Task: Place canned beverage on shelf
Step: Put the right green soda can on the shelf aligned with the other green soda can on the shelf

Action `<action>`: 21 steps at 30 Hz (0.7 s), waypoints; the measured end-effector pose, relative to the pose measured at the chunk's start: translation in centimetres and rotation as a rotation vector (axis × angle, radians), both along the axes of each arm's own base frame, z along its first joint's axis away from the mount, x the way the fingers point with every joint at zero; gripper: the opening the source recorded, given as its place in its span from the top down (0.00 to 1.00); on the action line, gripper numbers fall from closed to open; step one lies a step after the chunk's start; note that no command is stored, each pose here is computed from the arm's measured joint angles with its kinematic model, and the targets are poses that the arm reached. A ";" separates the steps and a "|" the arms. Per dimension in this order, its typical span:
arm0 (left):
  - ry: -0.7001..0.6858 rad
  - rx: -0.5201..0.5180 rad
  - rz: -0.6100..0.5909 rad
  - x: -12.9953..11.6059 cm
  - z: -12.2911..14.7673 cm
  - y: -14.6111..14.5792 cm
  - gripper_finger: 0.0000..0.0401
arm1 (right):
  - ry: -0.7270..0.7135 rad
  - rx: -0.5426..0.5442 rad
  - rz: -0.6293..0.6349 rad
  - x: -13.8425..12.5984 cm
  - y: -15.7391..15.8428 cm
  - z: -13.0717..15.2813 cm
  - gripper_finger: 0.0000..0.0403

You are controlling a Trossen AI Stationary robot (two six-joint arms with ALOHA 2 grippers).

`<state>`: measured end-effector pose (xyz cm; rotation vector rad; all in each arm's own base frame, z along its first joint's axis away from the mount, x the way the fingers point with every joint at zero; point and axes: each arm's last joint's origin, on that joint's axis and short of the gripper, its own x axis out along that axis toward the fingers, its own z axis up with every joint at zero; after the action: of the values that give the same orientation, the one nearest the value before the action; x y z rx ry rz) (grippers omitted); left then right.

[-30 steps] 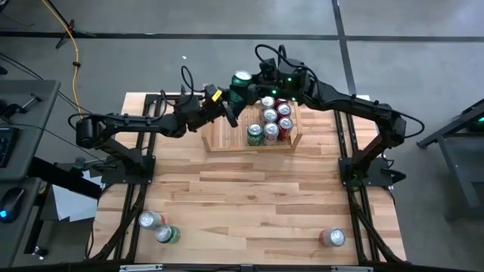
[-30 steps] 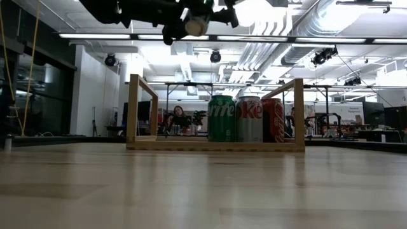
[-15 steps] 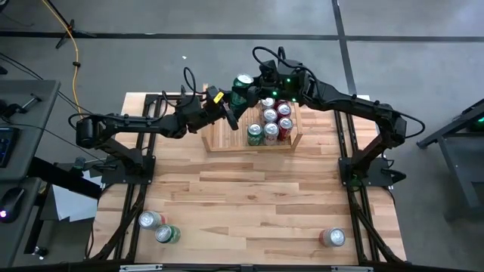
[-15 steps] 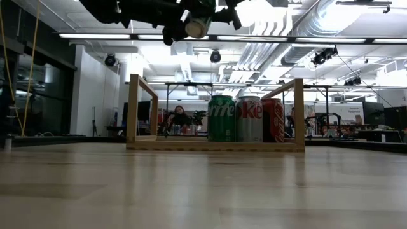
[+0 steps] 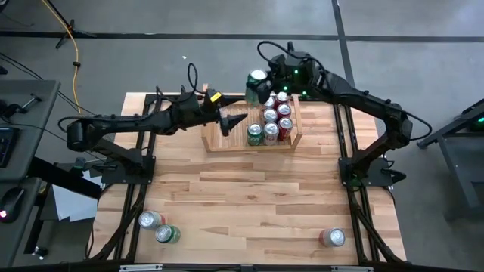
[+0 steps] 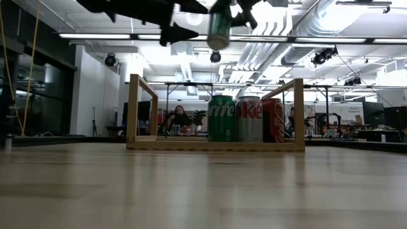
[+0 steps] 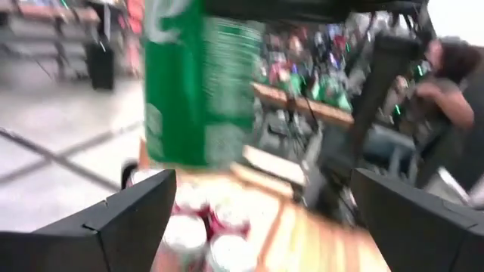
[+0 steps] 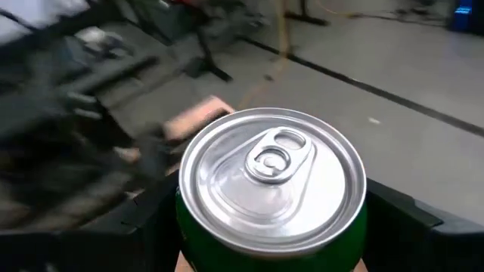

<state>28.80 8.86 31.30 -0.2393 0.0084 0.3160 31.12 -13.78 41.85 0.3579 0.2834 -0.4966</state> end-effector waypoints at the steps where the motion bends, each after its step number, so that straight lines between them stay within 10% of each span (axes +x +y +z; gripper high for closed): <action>1: 0.026 -0.010 -0.014 -0.6 0.2 -0.1 0.04 | 0.024 -0.008 -0.014 -0.1 -0.2 -0.1 0.28; 8: -0.059 0.019 0.017 -6.4 4.7 -0.9 0.05 | 0.101 -0.118 -0.042 1.3 -1.1 -1.7 0.28; 21: -0.305 0.095 0.111 -14.3 9.6 -3.3 0.05 | 0.142 -0.067 -0.077 3.2 -2.1 -13.6 0.28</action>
<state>14.48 5.56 40.89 -0.1923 -0.3212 0.3864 34.36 -15.84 28.24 0.2700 0.3903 -0.6073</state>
